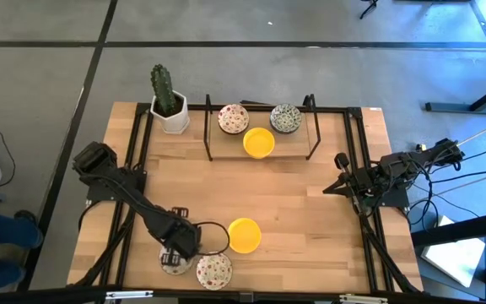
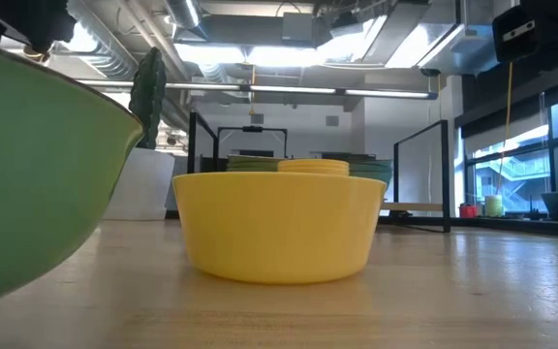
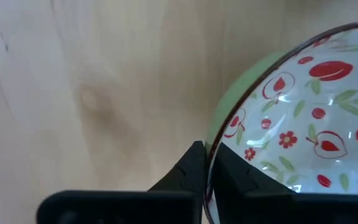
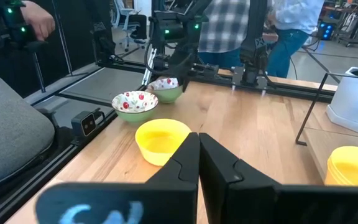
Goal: Pick & Place Mini bowls
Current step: Stack the left green bowl on top of the green bowls on the shelf
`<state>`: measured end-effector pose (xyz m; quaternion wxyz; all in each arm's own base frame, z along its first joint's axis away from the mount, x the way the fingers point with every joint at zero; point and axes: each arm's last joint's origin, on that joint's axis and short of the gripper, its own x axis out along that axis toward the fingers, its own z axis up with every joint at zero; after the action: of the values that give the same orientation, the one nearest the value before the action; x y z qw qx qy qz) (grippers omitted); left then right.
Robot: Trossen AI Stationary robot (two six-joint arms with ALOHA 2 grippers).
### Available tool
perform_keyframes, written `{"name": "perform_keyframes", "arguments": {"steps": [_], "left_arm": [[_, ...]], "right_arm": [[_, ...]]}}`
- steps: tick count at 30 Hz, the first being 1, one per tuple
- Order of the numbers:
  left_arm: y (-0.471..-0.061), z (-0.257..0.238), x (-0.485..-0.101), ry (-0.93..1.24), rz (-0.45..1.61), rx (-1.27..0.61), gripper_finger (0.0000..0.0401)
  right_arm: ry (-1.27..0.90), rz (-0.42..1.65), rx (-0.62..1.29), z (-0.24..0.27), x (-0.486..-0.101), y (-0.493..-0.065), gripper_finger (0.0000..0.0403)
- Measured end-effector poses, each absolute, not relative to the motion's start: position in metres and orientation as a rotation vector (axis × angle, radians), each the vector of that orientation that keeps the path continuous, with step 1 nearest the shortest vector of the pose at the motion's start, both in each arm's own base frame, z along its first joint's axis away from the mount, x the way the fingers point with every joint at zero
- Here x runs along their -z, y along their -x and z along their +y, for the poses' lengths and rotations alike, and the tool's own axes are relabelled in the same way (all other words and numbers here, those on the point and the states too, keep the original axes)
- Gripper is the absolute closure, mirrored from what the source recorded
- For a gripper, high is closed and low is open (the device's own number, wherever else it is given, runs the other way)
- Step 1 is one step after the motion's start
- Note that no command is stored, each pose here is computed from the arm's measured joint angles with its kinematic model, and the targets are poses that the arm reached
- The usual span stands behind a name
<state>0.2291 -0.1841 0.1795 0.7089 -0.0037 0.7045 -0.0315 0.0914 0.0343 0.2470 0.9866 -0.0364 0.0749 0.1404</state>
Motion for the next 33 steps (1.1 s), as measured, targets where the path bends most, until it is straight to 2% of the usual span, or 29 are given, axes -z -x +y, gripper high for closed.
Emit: {"name": "perform_keyframes", "arguments": {"steps": [4, 9, 13, 17, 21, 26, 33], "left_arm": [[-0.225, -0.166, -0.202, -0.012, 1.540, 0.056, 0.0394], [-0.223, -0.143, -0.264, -0.111, 1.388, 0.009, 0.0395], [-0.238, -0.121, -0.324, -0.174, 1.137, 0.017, 0.0396], [-0.253, -0.097, -0.375, -0.362, 0.959, 0.007, 0.0396], [-0.267, -0.062, -0.418, -0.506, 0.819, -0.112, 0.0396], [-0.285, 0.000, -0.446, -0.516, 0.705, -0.331, 0.0396], [-0.300, 0.108, -0.441, -0.237, 0.692, -0.651, 0.0396]], "right_arm": [[0.072, 0.151, -0.282, 0.034, -0.247, -0.091, 0.0397], [0.077, 0.159, -0.283, 0.035, -0.246, -0.092, 0.0397], [0.104, 0.175, -0.284, 0.036, -0.245, -0.095, 0.0397], [0.112, 0.194, -0.285, 0.037, -0.243, -0.098, 0.0397], [0.119, 0.206, -0.286, 0.038, -0.242, -0.101, 0.0397], [0.128, 0.179, -0.286, 0.040, -0.245, -0.105, 0.0397], [0.137, 0.162, -0.287, 0.041, -0.246, -0.107, 0.0395]]}}
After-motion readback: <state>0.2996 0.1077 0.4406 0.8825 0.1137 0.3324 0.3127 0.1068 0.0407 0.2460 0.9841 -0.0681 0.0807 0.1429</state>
